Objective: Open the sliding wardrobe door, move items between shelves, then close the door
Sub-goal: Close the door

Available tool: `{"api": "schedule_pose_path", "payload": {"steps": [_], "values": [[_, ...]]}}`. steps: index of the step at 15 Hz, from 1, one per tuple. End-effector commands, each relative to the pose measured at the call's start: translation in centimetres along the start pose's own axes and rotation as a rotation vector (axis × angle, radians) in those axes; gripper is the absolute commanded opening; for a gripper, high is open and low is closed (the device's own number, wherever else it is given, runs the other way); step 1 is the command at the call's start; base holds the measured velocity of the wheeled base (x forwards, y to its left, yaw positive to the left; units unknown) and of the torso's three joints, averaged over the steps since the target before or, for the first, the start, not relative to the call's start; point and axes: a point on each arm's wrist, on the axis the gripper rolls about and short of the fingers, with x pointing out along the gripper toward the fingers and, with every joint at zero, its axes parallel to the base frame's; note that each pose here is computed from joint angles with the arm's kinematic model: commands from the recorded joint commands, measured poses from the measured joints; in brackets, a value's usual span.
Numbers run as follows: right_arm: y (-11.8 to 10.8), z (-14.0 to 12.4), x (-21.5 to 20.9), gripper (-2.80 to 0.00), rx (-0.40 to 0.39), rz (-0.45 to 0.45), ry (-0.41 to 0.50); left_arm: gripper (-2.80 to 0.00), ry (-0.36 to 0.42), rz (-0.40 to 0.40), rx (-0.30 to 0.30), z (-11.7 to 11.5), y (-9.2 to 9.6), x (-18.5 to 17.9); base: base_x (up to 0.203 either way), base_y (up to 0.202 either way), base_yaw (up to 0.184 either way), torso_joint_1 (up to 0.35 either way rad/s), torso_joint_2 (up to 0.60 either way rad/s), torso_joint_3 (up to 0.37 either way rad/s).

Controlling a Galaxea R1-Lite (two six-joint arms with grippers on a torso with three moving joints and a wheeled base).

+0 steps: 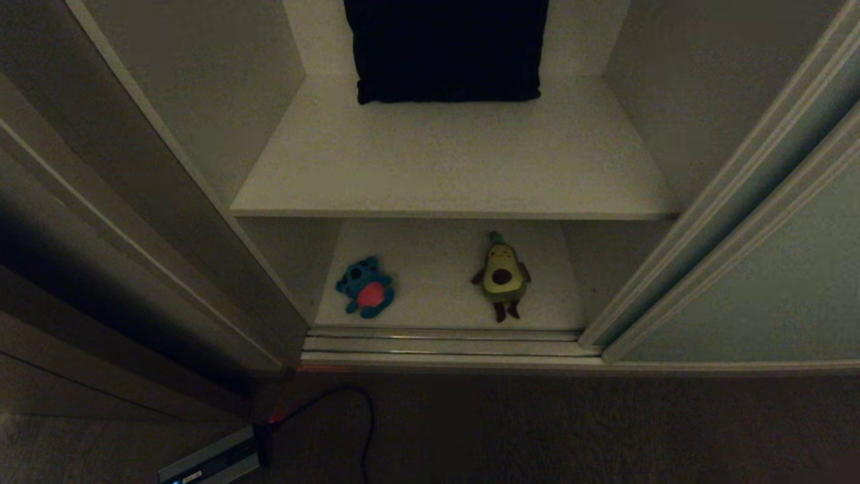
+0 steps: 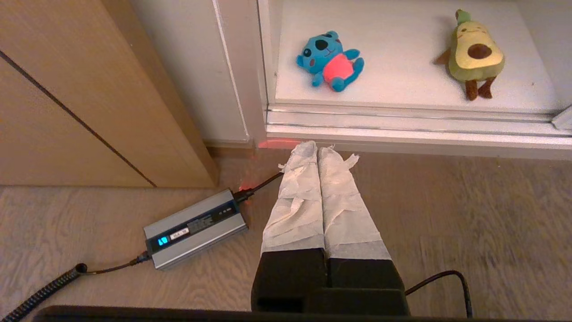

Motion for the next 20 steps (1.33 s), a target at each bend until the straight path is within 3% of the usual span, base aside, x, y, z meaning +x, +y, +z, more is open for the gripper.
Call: {"api": "schedule_pose_path", "payload": {"steps": [1,7,8,10,11,14,16,20], "values": [[0.0,-0.1,0.0,-2.8,0.0,0.001,0.005,-2.8,-0.002,0.0,0.0,0.0,0.0,0.0,0.0,0.0,0.0,0.0,0.0,0.0],[0.0,-0.1,0.0,-2.8,-0.033,0.002,0.007,-2.8,-0.002,0.0,0.0,0.0,0.0,0.0,0.0,0.0,0.0,0.0,0.0,0.0],[0.0,-0.1,0.0,-2.8,-0.007,0.0,0.009,-2.8,-0.002,0.0,0.0,0.0,0.0,0.0,0.0,0.0,0.0,0.0,0.0,0.0],[0.0,1.4,-0.3,-2.8,0.001,-0.007,-0.003,-2.8,-0.001,0.0,0.0,0.0,0.0,0.0,0.0,0.0,0.0,0.0,0.0,0.0],[-0.1,3.6,-0.7,-2.8,0.013,-0.007,-0.02,-2.8,-0.001,0.0,0.0,0.0,0.0,0.0,0.0,0.0,0.0,0.0,0.0,0.0],[-0.3,15.3,-1.0,-2.8,0.109,-0.004,-0.119,-2.8,-0.001,0.001,0.0,0.0,0.0,0.0,0.0,0.0,0.0,0.0,0.0,0.0],[-0.4,21.6,1.1,-2.8,0.148,-0.027,-0.121,-2.8,-0.001,0.001,0.0,0.0,0.0,0.0,0.0,0.0,0.0,0.0,0.0,0.0],[-0.8,28.9,5.6,-2.8,0.162,-0.154,-0.107,-2.8,-0.002,0.0,0.0,0.0,0.0,0.0,0.0,0.0,0.0,0.0,0.0,0.0]]}}
